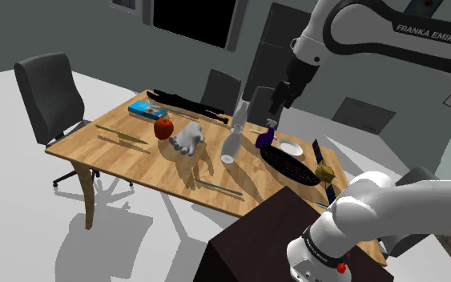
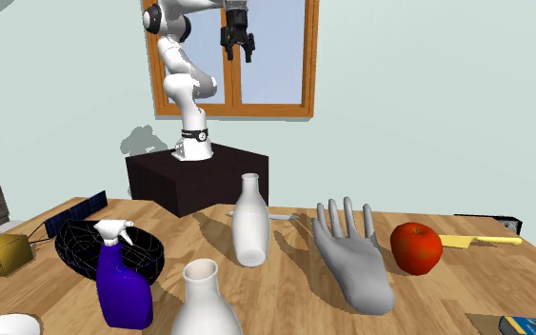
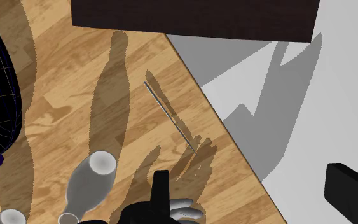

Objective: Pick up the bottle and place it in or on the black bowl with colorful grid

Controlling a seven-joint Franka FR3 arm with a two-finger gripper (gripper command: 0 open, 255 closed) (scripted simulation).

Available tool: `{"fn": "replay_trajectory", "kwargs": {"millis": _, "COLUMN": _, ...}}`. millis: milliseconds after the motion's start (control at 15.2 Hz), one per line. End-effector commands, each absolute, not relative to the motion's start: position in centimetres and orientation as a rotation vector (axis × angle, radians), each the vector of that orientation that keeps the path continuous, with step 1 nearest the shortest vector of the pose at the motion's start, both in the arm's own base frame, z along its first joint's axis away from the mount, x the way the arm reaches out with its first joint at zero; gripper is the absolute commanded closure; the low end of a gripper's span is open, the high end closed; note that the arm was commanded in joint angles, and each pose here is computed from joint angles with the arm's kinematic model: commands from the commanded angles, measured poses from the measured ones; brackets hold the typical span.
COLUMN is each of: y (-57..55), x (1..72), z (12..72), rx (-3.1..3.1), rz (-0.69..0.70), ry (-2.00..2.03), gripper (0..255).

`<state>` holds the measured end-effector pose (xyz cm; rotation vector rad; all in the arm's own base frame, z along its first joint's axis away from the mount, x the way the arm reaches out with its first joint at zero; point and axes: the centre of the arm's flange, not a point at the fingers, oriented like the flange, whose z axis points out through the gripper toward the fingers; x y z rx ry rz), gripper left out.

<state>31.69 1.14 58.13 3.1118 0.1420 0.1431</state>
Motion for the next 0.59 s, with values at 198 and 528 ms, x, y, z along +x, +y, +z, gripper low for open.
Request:
{"fn": "replay_trajectory", "kwargs": {"millis": 198, "y": -0.9, "x": 34.1, "z": 55.7, "rx": 3.112, "rz": 0.143, "ry": 0.147, "gripper": 0}}
{"fn": "replay_trajectory", "kwargs": {"millis": 528, "y": -4.3, "x": 38.0, "z": 51.6, "rx": 3.111, "rz": 0.143, "ry": 0.156, "gripper": 0}}
